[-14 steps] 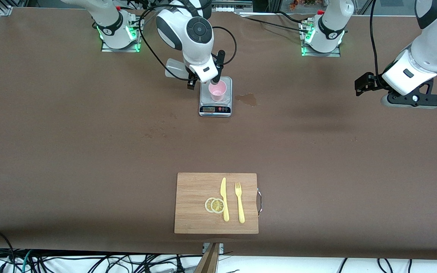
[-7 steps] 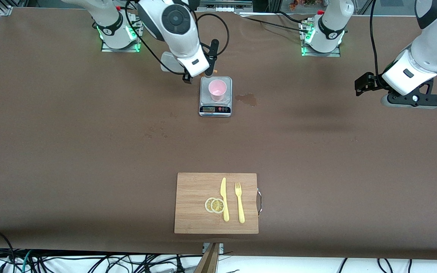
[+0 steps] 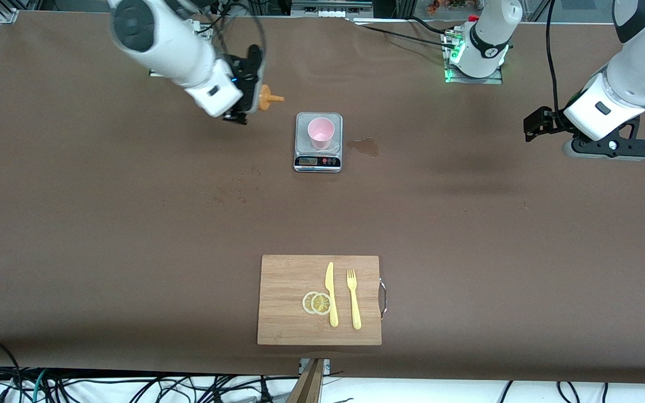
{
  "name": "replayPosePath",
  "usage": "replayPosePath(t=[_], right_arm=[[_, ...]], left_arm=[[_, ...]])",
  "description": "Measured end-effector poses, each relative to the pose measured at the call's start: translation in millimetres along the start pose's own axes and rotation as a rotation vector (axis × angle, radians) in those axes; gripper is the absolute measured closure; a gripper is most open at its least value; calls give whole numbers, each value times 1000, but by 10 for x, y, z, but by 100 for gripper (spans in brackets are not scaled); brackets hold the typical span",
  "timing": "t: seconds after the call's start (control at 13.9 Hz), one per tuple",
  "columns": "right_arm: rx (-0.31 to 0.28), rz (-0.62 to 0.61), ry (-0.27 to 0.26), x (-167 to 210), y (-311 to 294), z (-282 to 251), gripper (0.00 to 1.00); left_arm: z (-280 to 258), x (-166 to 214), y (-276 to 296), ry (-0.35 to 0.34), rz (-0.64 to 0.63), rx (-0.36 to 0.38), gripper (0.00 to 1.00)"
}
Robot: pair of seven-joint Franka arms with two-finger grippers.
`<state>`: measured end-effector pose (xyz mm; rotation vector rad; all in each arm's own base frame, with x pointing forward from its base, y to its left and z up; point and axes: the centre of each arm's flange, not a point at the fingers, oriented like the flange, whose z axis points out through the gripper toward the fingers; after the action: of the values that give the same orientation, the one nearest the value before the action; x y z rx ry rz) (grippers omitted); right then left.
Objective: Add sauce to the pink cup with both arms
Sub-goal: 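Carry the bottle back with the right gripper and lower it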
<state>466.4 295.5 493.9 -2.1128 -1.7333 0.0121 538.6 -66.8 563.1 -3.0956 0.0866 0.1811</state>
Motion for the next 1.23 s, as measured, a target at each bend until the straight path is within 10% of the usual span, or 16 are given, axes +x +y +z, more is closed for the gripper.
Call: replayPosePath(t=[0.86,1.23], right_arm=[[71,-222,689,-2018,1732,-550,80],[126,-331,835,-3165,2343,348,80]], left_arm=[[1,0,-2,0,1,0,0],[2,0,-3,-1,1,0,0]])
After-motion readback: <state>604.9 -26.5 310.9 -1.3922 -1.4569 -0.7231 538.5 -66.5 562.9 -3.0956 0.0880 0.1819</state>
